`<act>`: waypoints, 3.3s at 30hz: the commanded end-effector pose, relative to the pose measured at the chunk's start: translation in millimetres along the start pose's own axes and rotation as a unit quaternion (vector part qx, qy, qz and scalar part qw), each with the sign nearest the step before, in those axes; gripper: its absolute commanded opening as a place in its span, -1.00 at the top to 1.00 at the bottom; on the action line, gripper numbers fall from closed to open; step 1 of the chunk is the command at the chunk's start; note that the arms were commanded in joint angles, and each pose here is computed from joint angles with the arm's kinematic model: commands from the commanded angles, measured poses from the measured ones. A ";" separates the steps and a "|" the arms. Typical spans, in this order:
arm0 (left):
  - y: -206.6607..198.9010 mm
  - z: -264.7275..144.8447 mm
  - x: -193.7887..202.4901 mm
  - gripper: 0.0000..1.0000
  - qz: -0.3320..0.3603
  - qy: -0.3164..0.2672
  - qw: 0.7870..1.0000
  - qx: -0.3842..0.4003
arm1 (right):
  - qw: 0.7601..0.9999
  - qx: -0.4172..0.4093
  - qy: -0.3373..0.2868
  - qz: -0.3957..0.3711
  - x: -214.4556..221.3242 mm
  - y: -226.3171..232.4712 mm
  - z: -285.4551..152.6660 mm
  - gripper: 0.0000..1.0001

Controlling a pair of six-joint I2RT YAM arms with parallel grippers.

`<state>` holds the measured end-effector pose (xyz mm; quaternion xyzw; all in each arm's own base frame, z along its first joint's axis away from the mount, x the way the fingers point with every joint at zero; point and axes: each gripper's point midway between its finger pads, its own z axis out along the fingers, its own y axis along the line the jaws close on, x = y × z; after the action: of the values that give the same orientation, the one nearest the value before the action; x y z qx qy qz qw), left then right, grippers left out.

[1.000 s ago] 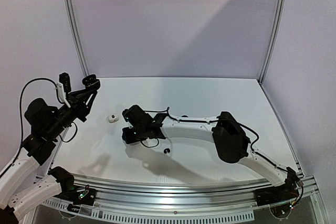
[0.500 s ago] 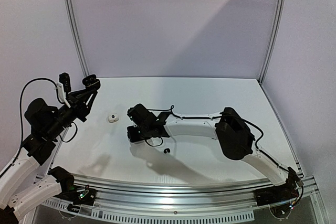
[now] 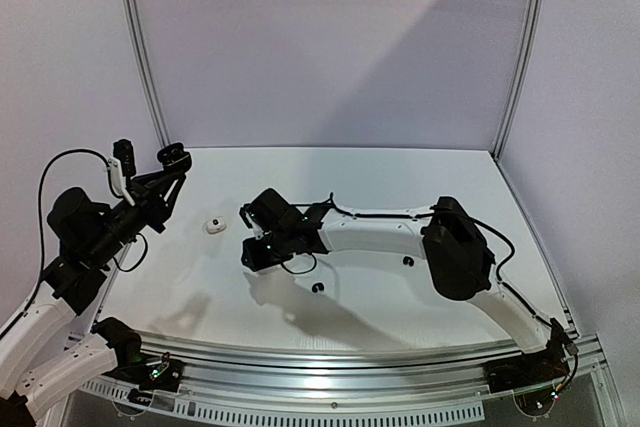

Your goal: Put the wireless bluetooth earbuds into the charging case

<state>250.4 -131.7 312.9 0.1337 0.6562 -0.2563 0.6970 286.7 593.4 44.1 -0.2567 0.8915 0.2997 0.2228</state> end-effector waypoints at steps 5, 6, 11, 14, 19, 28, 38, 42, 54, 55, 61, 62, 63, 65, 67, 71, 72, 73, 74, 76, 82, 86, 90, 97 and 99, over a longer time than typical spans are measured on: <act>3.0 0.8 3.6 1.00 -0.002 0.002 1.000 -0.003 | 0.993 -0.034 -0.115 -0.022 -81.7 42.2 -70.4 0.21; 2.6 0.8 3.7 1.00 -0.002 0.002 1.000 -0.002 | 0.992 0.001 -0.124 -0.014 -84.1 28.2 -69.1 0.10; 2.6 1.3 5.1 1.00 -0.004 0.005 1.000 -0.001 | 0.990 0.089 -0.108 0.026 -69.1 -14.0 -44.2 -0.19; 2.5 1.7 5.1 1.00 -0.005 0.005 1.000 0.000 | 0.988 0.105 -0.104 0.043 -59.6 -24.7 -25.4 -0.16; 2.1 2.0 5.6 1.00 -0.007 0.006 1.000 0.001 | 0.986 0.124 -0.106 0.042 -52.1 -36.5 -8.8 -0.10; 2.2 2.0 5.4 1.00 -0.007 0.005 1.000 0.001 | 0.984 0.161 -0.082 0.005 -25.6 -52.4 12.5 -0.15; 2.4 2.8 5.6 1.00 -0.006 0.005 1.000 0.001 | 0.985 0.165 -0.051 -0.028 2.0 -49.9 30.1 0.17; 2.6 2.6 6.8 1.00 -0.007 0.006 1.000 0.000 | 0.985 0.167 -0.044 -0.032 6.8 -49.3 30.5 0.42; 2.1 2.3 4.5 1.00 -0.005 0.004 1.000 0.001 | 0.987 0.156 -0.024 -0.042 16.9 -46.6 4.6 0.80; 2.2 2.4 5.0 1.00 -0.005 0.005 1.000 0.001 | 0.987 0.156 -0.024 -0.041 16.0 -45.9 -1.0 0.81; 1.6 3.0 5.8 1.00 -0.006 0.006 1.000 0.003 | 0.986 0.161 -0.030 -0.044 17.4 -50.8 -20.4 0.77; 1.3 3.2 5.6 1.00 -0.006 0.006 1.000 0.004 | 0.986 0.158 -0.032 -0.046 14.7 -48.6 -22.9 0.75; 0.9 3.4 5.4 1.00 -0.006 0.007 1.000 0.005 | 0.986 0.155 -0.036 -0.047 11.3 -46.5 -25.5 0.73; 0.9 3.5 4.7 1.00 -0.006 0.006 1.000 0.005 | 0.986 0.152 -0.043 -0.048 3.7 -45.1 -29.4 0.71; 0.5 3.5 4.7 1.00 -0.006 0.006 1.000 0.006 | 0.988 0.139 -0.058 -0.044 -7.2 -39.1 -32.2 0.69; 0.2 3.5 5.5 1.00 -0.007 0.007 1.000 0.007 | 0.991 0.083 -0.091 -0.054 -29.2 -13.5 -31.6 0.66; 0.2 3.3 5.2 1.00 -0.006 0.007 1.000 0.007 | 0.991 0.068 -0.099 -0.057 -35.5 -6.3 -31.5 0.66; 0.2 3.3 4.8 1.00 -0.006 0.007 1.000 0.007 | 0.991 0.058 -0.102 -0.059 -37.6 -1.6 -27.7 0.65; 0.2 3.2 4.6 1.00 -0.005 0.007 1.000 0.006 | 0.991 0.050 -0.106 -0.059 -42.8 2.5 -26.8 0.65; 0.1 2.7 4.0 1.00 -0.005 0.007 1.000 0.007 | 0.992 0.044 -0.108 -0.057 -47.2 4.9 -18.7 0.65; -0.4 2.2 5.0 1.00 -0.005 0.009 1.000 0.007 | 0.991 0.063 -0.116 -0.036 -45.4 -14.9 11.4 0.28; -0.6 2.6 7.1 1.00 -0.009 0.011 1.000 0.009 | 0.987 0.089 -0.126 -0.040 -50.9 -26.4 15.3 0.02; -1.5 2.8 5.8 1.00 -0.008 0.009 1.000 0.012 | 0.986 0.111 -0.118 -0.047 -46.5 -38.7 23.1 -0.16; -1.3 2.7 7.7 1.00 -0.009 0.012 1.000 0.011 | 0.985 0.122 -0.096 -0.068 -32.7 -47.0 31.9 -0.11; -1.0 2.9 8.1 1.00 -0.008 0.012 1.000 0.011 | 0.984 0.129 -0.084 -0.086 -25.2 -47.9 33.8 -0.08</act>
<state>251.4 -137.1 306.5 0.1417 0.6628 -0.2664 0.6853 344.5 594.8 27.5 -0.2500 0.8750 0.2123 0.3560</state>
